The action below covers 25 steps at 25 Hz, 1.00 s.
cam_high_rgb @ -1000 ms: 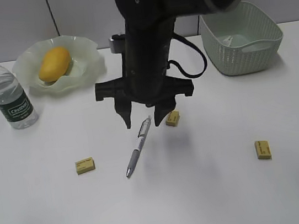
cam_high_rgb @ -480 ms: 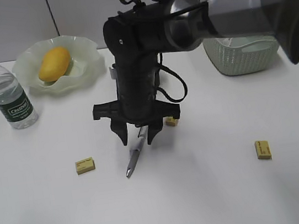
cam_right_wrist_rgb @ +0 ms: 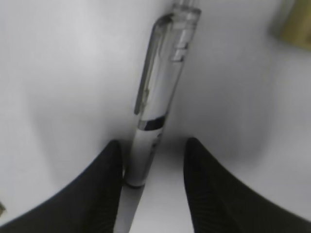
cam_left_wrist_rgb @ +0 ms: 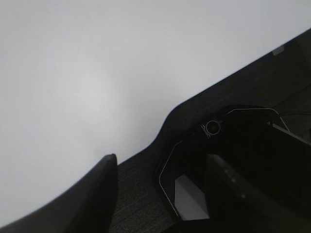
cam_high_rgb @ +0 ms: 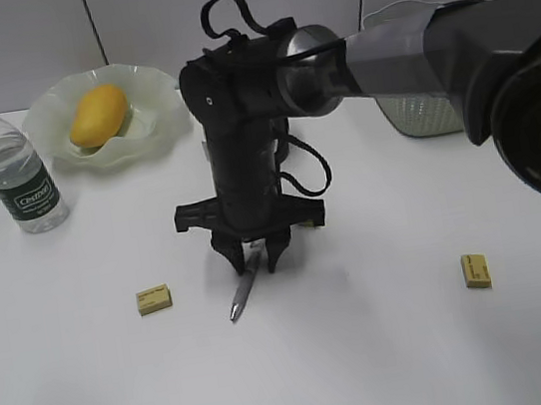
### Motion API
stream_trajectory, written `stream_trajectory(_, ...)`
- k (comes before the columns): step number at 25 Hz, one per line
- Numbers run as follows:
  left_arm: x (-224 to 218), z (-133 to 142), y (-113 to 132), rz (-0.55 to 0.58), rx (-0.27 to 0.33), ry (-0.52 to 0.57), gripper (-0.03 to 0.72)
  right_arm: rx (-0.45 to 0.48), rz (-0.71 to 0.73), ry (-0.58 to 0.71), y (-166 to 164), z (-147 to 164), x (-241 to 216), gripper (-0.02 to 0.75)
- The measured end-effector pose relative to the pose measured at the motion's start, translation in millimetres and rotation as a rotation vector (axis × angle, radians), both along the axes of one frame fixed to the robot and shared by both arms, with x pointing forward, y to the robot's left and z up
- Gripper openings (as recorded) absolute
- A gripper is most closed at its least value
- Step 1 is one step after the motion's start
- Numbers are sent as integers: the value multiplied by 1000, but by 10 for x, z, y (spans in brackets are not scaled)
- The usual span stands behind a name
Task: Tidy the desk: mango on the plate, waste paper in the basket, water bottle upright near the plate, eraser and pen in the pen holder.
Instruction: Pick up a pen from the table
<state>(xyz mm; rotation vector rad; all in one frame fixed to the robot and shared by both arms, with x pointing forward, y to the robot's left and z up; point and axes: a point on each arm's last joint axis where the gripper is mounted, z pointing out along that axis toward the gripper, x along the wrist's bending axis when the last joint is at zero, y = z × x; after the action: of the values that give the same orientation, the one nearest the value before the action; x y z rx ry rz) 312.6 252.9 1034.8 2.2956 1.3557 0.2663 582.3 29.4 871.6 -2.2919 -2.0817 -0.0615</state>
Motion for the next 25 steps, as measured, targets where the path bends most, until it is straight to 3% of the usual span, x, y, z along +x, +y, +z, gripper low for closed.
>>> stream_trajectory(10, -53, 38, 31, 0, -23, -40, 428, -28, 15, -28, -23, 7, 27, 118)
stream_trajectory(19, -120, 81, 71, 0, -51, -87, 427, -5, 117, -12, -2, 18, 8, 118)
stream_trajectory(25, -120, 81, 71, 0, -51, -87, 427, 20, 259, -25, -18, 350, -33, 118)
